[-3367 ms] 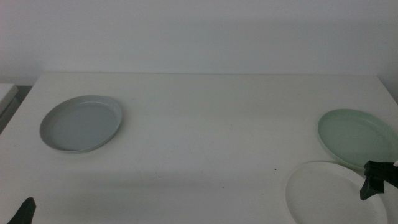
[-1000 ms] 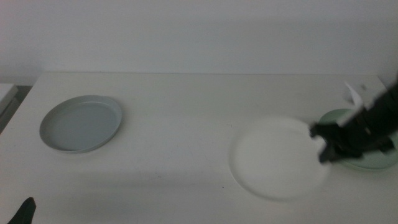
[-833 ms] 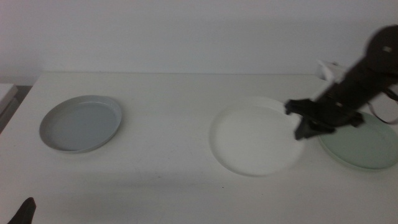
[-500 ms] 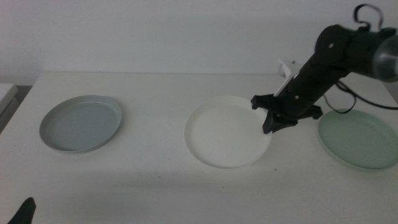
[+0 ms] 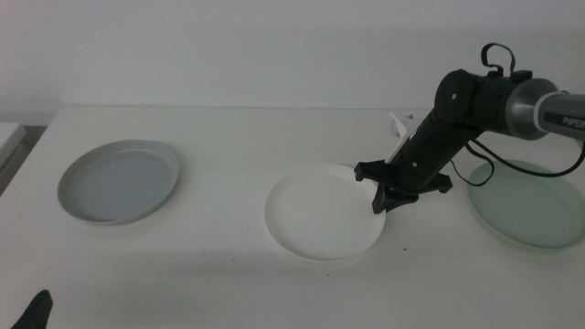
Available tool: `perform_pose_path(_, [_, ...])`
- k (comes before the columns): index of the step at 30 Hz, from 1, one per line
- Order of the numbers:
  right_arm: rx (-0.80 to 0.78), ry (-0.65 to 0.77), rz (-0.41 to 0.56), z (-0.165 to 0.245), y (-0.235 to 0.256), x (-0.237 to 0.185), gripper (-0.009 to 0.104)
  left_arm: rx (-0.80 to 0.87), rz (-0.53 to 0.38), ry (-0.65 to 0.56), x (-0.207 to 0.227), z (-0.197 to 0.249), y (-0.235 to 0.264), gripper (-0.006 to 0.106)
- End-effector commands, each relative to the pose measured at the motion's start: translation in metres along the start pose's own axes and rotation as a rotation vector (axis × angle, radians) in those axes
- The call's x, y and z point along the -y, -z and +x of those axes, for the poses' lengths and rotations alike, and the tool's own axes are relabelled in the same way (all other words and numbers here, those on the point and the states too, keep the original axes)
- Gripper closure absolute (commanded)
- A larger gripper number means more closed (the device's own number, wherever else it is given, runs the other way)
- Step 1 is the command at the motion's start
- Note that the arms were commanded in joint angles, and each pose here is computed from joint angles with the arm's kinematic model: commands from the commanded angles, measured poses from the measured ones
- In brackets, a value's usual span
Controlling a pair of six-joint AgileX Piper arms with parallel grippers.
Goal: Stack the three bowls on top of each other.
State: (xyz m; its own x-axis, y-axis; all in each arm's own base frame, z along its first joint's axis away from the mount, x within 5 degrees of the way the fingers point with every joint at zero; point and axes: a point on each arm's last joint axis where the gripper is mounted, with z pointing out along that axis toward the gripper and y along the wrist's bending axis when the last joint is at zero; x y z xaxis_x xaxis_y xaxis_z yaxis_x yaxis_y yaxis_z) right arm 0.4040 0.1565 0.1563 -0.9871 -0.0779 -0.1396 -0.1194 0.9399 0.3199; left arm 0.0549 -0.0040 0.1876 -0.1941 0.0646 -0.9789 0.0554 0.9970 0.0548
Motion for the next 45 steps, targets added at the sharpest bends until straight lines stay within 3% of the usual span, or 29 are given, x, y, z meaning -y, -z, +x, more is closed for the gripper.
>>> perform_pose_path(1, [0.013,0.01,-0.003,-0.002,-0.003,-0.001,0.097,0.016,-0.003,0.003,0.0,-0.001,0.0,0.007])
perform_pose_path(5, [0.011,0.007,-0.003,-0.002,-0.004,0.0,0.096,0.016,-0.003,0.003,0.0,-0.001,0.0,0.007])
perform_pose_path(8, [0.006,0.005,-0.005,-0.002,-0.004,-0.001,0.088,0.016,-0.003,0.003,0.0,-0.001,0.0,0.007])
perform_pose_path(10, [0.004,0.005,-0.005,-0.001,-0.004,-0.001,0.076,0.016,-0.003,0.003,0.0,-0.001,0.0,0.007])
perform_pose_path(14, [0.003,0.036,-0.006,-0.004,0.002,-0.001,0.039,0.016,-0.003,0.003,0.0,-0.001,0.0,0.007])
perform_pose_path(19, [0.089,0.11,0.059,-0.018,0.069,0.004,0.002,0.016,-0.003,0.003,0.0,-0.001,0.0,0.007])
perform_pose_path(25, [0.316,0.002,0.218,-0.016,0.186,0.063,0.002,0.016,-0.003,0.003,0.0,-0.001,0.0,0.007])
perform_pose_path(30, [0.311,-0.188,0.284,0.019,0.242,0.141,0.002,0.016,-0.003,0.003,0.0,-0.001,0.0,0.007])
perform_pose_path(34, [0.382,-0.361,0.333,0.043,0.241,0.211,0.002,0.016,-0.003,0.003,0.0,-0.001,0.0,0.007])
perform_pose_path(37, [0.356,-0.451,0.277,0.054,0.219,0.26,0.002,0.016,-0.003,0.003,0.0,-0.001,0.0,0.007])
perform_pose_path(45, [0.232,-0.418,0.196,0.036,0.152,0.28,0.002,0.016,-0.003,0.003,0.0,-0.001,0.0,0.007])
